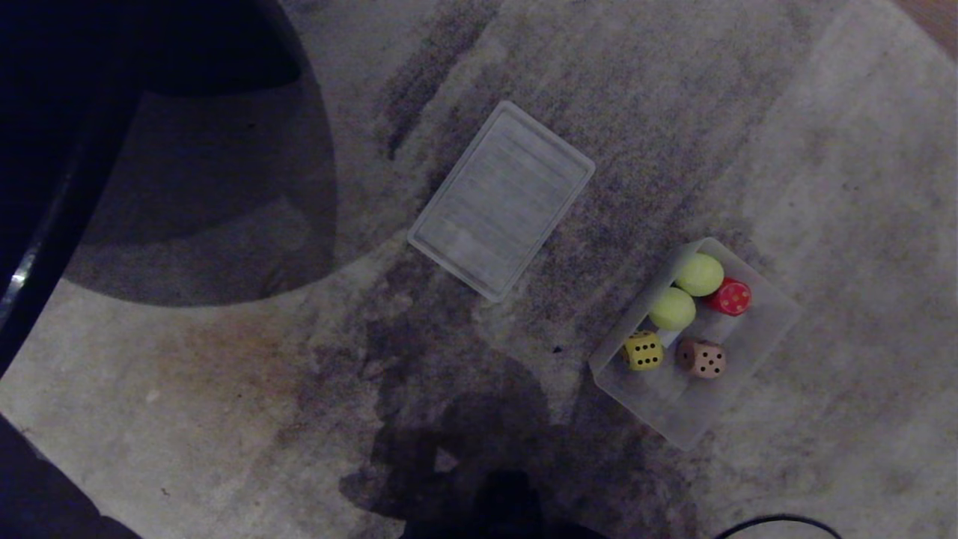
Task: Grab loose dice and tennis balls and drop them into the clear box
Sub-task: Pick up toys out of the box
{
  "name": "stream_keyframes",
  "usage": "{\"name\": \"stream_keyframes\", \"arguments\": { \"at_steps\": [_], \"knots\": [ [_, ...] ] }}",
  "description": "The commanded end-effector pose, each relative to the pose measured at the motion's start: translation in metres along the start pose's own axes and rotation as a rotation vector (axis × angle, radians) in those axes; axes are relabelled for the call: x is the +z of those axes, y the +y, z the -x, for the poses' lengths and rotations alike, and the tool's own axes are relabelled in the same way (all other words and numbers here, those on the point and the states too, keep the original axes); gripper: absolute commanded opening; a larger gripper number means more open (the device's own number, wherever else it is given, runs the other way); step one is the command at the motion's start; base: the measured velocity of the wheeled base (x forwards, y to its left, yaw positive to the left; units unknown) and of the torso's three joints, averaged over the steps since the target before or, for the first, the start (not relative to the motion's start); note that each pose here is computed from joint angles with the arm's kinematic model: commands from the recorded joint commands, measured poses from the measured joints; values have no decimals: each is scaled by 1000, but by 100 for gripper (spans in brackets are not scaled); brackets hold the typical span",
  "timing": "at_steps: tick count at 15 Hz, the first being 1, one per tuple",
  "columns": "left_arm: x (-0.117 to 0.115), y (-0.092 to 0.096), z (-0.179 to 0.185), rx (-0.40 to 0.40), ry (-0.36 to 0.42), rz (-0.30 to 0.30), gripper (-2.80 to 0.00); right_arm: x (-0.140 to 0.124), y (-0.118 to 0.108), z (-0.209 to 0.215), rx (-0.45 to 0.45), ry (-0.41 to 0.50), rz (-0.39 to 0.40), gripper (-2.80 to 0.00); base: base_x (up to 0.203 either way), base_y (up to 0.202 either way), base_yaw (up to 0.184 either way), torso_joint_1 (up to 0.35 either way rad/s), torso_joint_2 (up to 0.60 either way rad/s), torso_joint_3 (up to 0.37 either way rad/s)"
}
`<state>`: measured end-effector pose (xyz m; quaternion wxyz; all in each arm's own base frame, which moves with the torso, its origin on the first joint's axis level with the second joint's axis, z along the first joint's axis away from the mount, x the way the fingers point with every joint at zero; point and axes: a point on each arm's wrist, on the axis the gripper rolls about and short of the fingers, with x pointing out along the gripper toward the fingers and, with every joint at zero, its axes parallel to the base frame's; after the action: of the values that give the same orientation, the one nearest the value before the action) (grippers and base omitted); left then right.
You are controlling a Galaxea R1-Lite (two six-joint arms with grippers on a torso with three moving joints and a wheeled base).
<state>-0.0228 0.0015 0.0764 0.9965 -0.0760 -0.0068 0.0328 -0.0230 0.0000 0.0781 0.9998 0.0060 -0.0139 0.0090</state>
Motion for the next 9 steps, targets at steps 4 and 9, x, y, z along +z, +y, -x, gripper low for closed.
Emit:
{"name": "stream_keyframes", "arguments": {
  "at_steps": [4,9],
  "knots": [
    [0,0,0,1,-1,2,-280,-3,0,-1,0,11,0,-280,0,0,0,0,1,122],
    [0,0,0,1,-2,2,-280,-3,0,-1,0,10,0,-280,0,0,0,4,3,199]
  ]
}}
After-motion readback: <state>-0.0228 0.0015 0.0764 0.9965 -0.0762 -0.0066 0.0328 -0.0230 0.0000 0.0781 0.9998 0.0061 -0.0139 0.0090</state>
